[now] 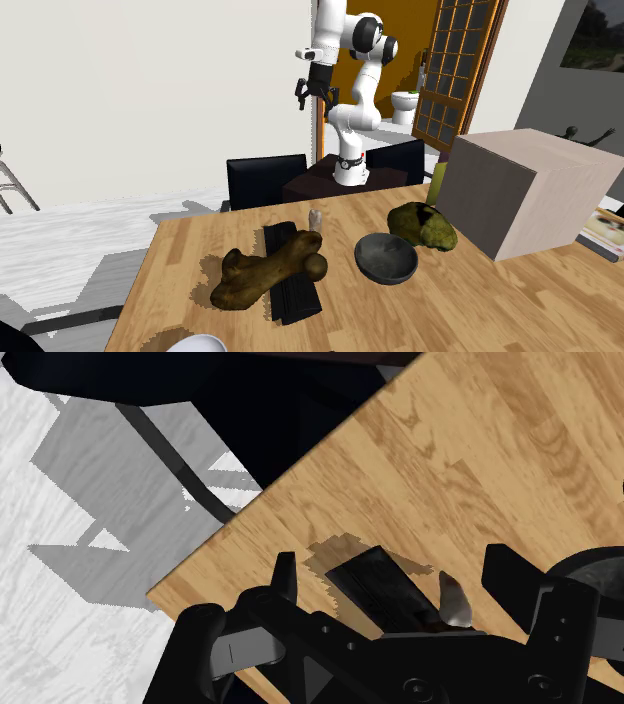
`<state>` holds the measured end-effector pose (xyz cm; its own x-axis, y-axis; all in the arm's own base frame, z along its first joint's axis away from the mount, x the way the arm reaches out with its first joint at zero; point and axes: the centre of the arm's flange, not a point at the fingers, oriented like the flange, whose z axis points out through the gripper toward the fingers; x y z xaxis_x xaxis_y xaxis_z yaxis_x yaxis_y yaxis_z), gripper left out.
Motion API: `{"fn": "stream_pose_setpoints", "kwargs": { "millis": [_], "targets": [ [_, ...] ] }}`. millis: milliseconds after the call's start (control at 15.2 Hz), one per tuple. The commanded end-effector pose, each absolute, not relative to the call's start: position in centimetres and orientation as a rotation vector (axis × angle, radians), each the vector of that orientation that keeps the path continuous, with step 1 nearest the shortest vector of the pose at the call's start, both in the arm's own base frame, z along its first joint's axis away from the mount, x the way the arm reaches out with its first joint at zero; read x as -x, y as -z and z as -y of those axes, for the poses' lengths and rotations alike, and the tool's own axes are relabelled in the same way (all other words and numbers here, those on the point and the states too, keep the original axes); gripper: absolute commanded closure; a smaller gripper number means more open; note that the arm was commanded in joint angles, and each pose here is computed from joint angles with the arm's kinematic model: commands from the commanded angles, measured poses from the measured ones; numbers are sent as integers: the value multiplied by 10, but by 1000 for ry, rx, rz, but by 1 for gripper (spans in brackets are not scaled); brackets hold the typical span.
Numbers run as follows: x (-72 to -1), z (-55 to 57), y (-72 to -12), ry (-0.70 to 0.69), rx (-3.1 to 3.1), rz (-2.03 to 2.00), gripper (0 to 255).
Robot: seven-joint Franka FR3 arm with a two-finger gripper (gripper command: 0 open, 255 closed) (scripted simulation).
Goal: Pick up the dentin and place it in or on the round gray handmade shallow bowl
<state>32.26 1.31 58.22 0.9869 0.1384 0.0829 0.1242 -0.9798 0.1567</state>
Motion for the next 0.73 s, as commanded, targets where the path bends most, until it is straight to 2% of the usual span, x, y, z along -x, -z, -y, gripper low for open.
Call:
{"fn": "stream_pose_setpoints", "kwargs": {
  "millis": [0, 660],
  "targets": [
    [-323, -13, -582, -140, -2980, -198, 0],
    [-416, -56, -497, -83, -3013, -303, 0]
  ]
}}
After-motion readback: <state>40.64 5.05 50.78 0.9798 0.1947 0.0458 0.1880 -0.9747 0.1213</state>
